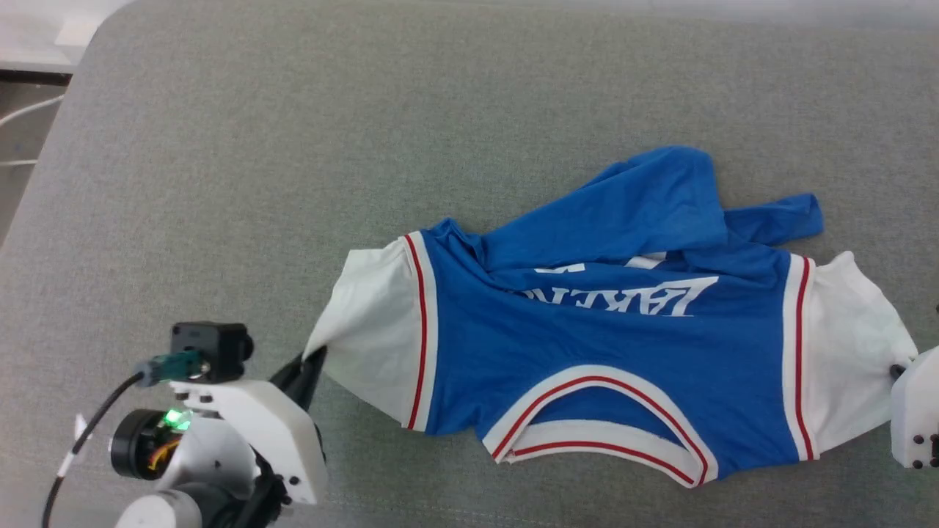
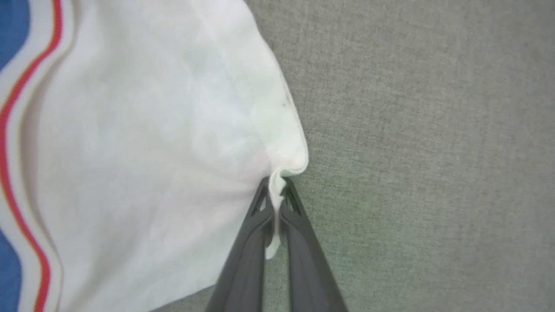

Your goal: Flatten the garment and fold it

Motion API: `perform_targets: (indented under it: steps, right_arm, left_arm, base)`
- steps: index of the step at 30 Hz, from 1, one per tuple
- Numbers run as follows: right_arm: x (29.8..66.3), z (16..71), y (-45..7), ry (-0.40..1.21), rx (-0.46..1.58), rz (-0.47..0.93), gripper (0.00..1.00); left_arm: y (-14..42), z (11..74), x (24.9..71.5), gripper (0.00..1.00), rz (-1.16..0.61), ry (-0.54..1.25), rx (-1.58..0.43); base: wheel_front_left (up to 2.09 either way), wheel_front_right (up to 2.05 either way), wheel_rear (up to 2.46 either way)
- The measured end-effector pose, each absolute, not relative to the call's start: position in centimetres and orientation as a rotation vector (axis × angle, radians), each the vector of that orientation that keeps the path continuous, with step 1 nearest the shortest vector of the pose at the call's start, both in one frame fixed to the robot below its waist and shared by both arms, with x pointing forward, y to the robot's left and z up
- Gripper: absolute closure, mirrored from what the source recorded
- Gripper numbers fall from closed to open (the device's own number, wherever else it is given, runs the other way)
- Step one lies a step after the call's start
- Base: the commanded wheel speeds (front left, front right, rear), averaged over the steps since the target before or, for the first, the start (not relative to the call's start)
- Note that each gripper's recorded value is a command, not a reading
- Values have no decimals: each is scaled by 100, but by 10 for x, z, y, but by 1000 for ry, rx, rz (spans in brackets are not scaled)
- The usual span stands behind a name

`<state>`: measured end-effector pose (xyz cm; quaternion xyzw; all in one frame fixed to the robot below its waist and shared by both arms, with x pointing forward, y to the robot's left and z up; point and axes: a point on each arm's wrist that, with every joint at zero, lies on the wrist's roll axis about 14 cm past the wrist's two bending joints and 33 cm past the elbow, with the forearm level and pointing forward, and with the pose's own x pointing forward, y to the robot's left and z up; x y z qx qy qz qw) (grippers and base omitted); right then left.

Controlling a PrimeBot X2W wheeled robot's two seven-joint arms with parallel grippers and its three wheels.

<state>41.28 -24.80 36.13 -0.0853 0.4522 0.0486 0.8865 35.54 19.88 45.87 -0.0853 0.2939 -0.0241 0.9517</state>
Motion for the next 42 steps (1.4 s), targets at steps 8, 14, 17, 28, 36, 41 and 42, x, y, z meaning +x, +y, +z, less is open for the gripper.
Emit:
perform_targets:
  steps: [8, 14, 17, 28, 36, 41, 42]
  right_arm:
    - [433, 429, -230, 676, -118, 145, 100]
    - [445, 529, -221, 372, -77, 186, 100]
    - [444, 584, -224, 213, -76, 186, 100]
    - [420, 740, -244, -225, -77, 134, 100]
    - [442, 785, -240, -301, -133, 144, 100]
    - [478, 798, -238, -309, -155, 147, 100]
    - [486, 800, -237, -312, -159, 147, 100]
  left_arm:
    - [210, 502, 369, 100, -43, 394, -174]
    - [214, 566, 380, 100, -65, 159, -228]
    - [220, 606, 383, 100, -67, 25, -224]
    - [217, 751, 381, 100, -143, -428, -187]
    - [210, 805, 407, 100, -174, -551, -132]
    - [211, 813, 450, 100, -177, -531, -118]
    - [211, 814, 460, 100, -177, -526, -110]
  base:
    - [0, 0, 0]
    - [0, 0, 0]
    - [0, 0, 0]
    - [0, 0, 0]
    - [0, 0, 0]
    - [0, 0, 0]
    - [0, 0, 0]
